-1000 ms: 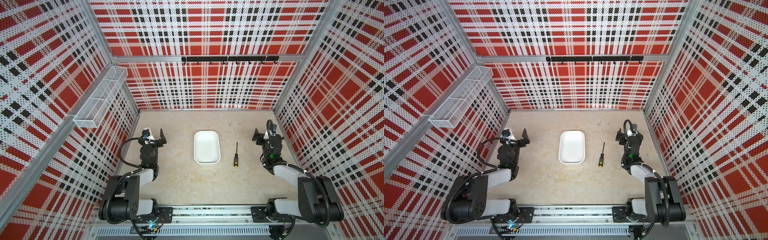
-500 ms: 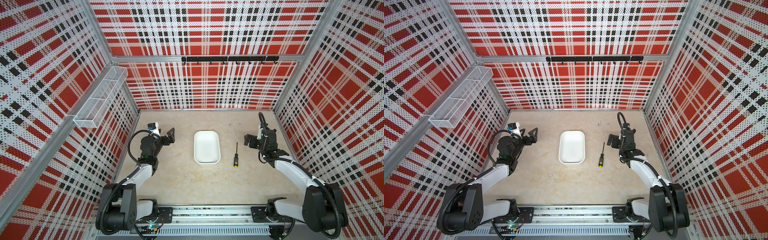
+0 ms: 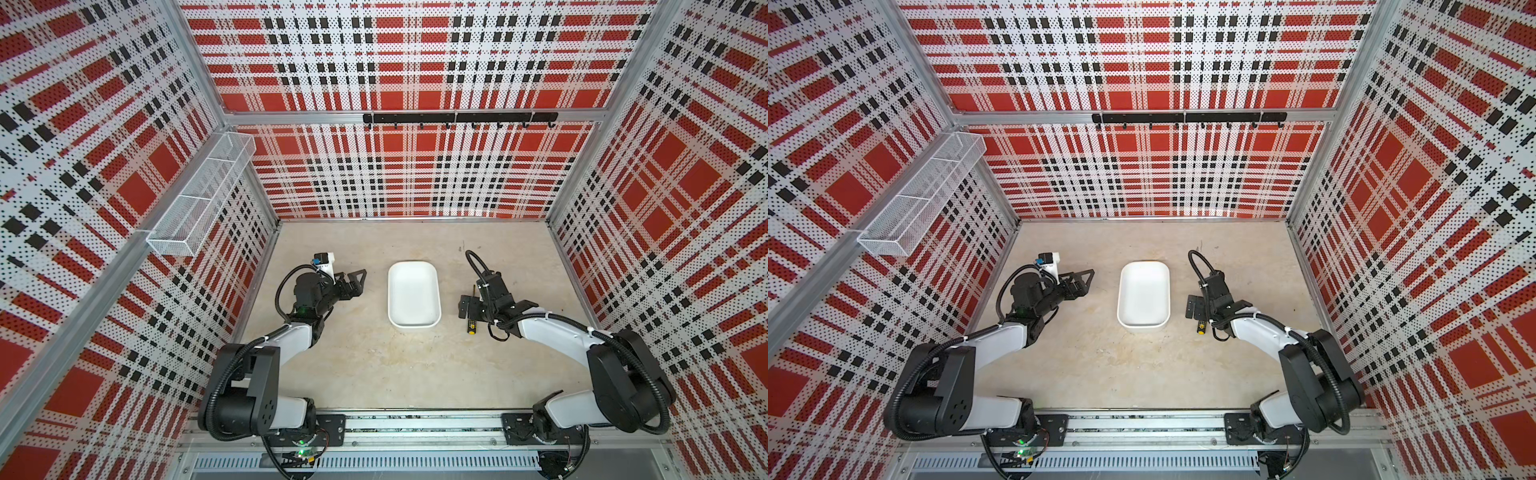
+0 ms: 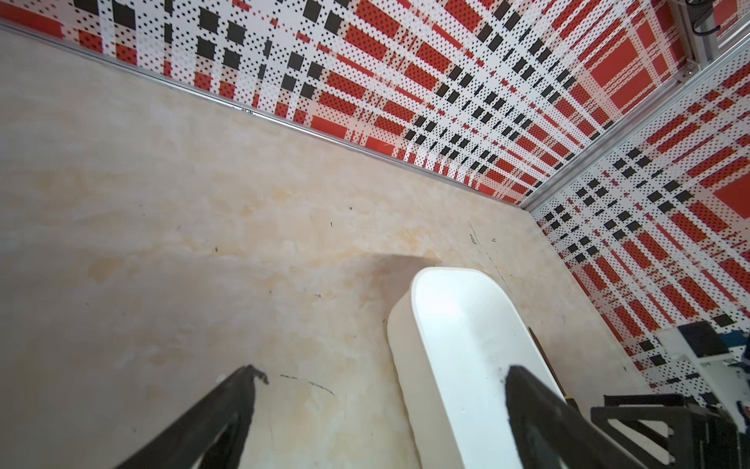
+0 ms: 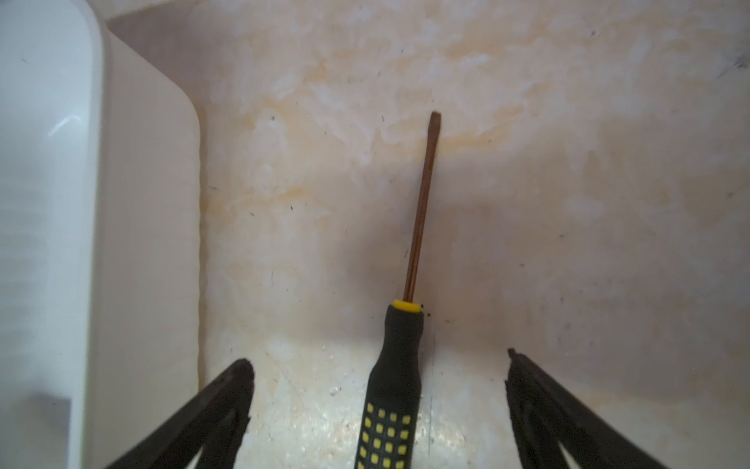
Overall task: Put the screwdriver in the bin
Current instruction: Pick up the screwdriver from the center of the table.
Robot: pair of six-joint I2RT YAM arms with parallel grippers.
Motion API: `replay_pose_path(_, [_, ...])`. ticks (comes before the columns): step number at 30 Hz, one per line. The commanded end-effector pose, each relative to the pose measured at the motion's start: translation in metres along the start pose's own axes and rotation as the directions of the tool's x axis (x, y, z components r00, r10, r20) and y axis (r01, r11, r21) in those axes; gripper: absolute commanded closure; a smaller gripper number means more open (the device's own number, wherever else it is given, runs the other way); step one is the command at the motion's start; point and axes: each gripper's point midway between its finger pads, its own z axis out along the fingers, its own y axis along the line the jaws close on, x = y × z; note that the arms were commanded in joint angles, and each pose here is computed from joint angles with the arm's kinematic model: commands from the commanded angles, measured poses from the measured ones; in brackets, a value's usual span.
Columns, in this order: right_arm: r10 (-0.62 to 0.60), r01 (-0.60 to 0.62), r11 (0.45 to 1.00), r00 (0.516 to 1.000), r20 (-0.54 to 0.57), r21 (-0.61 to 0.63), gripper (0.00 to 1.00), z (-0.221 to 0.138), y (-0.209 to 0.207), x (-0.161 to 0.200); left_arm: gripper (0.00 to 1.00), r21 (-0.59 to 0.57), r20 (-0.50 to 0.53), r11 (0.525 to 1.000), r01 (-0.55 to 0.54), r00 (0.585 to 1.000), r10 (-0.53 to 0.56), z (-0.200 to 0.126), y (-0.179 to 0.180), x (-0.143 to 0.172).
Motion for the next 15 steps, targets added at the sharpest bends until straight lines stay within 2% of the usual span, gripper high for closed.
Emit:
replay_pose_path(1, [0.025, -0.023, 0.998, 0.999, -0.034, 0.066, 0.04, 0.007, -0.006, 0.014, 0.02, 0.044, -0.011, 0.999, 0.007, 1.000, -0.007, 0.005, -0.009, -0.003])
replay_pose_path(9, [0.035, -0.026, 0.994, 0.996, -0.078, 0.110, 0.12, 0.016, -0.012, 0.031, 0.02, 0.025, -0.008, 0.999, 0.021, 1.000, -0.020, 0.006, -0.005, -0.002])
replay_pose_path(15, [0.024, -0.011, 0.994, 0.993, -0.116, 0.109, 0.29, 0.020, -0.013, 0.041, 0.02, 0.026, -0.021, 0.999, 0.029, 0.999, -0.029, 0.008, -0.003, 0.002])
